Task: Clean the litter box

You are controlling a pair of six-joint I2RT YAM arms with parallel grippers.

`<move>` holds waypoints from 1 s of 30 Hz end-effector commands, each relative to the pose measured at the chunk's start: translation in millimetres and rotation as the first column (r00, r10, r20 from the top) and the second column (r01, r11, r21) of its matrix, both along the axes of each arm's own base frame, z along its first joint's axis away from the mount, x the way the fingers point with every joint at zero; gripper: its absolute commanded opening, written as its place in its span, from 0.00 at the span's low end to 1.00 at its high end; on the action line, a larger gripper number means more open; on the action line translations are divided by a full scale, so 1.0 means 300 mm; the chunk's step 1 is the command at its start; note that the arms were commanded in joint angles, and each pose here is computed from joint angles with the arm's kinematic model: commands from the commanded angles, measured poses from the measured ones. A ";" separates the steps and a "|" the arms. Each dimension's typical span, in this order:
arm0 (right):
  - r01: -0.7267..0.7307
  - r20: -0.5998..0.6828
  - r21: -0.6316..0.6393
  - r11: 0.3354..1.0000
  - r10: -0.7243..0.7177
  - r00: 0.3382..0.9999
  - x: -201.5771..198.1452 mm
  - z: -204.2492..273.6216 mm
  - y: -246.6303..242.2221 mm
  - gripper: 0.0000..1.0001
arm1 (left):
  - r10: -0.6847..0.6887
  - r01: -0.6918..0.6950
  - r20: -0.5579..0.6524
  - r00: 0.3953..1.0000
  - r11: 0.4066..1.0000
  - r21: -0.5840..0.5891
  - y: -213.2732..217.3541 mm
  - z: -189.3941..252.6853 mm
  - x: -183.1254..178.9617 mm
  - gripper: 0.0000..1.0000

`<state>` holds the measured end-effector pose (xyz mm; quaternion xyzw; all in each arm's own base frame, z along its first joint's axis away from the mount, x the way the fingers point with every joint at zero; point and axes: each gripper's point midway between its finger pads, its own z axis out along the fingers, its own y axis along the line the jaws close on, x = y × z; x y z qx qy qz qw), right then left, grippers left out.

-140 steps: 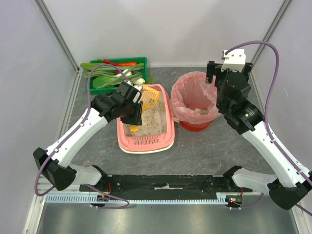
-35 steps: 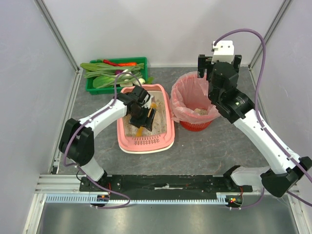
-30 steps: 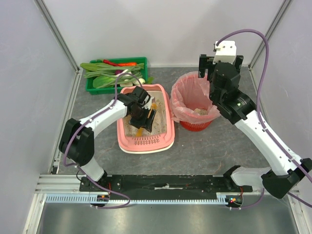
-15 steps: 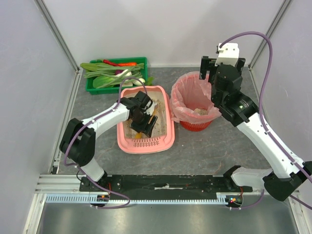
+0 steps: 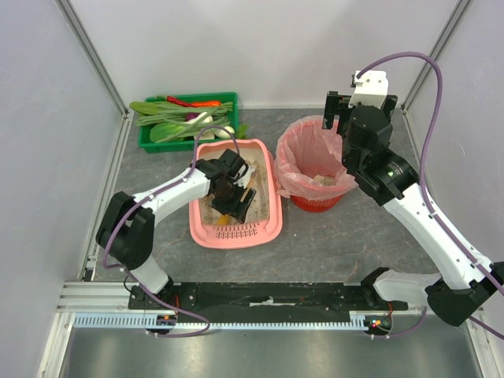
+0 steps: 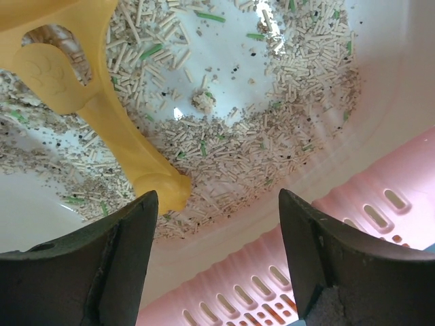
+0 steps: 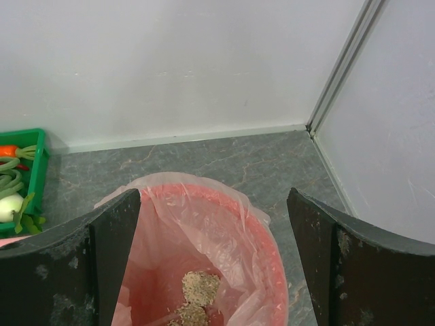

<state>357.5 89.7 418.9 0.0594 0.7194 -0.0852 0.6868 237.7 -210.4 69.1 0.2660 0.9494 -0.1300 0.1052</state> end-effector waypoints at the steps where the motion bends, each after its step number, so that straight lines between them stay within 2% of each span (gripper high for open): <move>1: -0.004 0.021 0.022 1.000 0.003 1.000 -0.018 0.021 -0.002 0.98 | 0.010 -0.008 0.079 0.997 1.000 -0.026 -0.020 0.071 0.034 0.80; 7: -0.002 0.020 0.021 1.000 0.002 1.000 -0.017 0.021 -0.003 0.98 | 0.076 -0.059 0.200 0.977 0.994 -0.090 -0.071 0.222 0.141 0.86; 12: -0.004 0.020 0.016 1.000 0.004 1.000 -0.014 0.024 0.000 0.98 | 0.129 -0.096 0.246 0.961 0.985 -0.142 -0.092 0.309 0.175 0.92; 16: -0.004 0.024 0.018 1.000 0.004 1.000 -0.015 0.032 0.000 0.98 | 0.172 -0.125 0.300 0.938 0.977 -0.171 -0.079 0.380 0.190 0.93; 20: 0.006 0.033 0.023 1.000 -0.007 0.999 -0.023 0.044 -0.011 0.98 | 0.234 -0.122 0.426 0.874 0.954 -0.274 -0.066 0.545 0.209 0.93; 25: 0.046 0.042 0.033 0.998 -0.047 0.998 -0.053 0.046 -0.050 0.98 | 0.348 -0.145 0.572 0.743 0.917 -0.371 -0.020 0.759 0.281 0.98; 30: 0.118 0.066 0.078 0.990 -0.123 0.990 -0.104 0.050 -0.133 0.98 | 0.487 -0.233 0.546 0.681 0.852 -0.470 0.067 0.876 0.371 0.99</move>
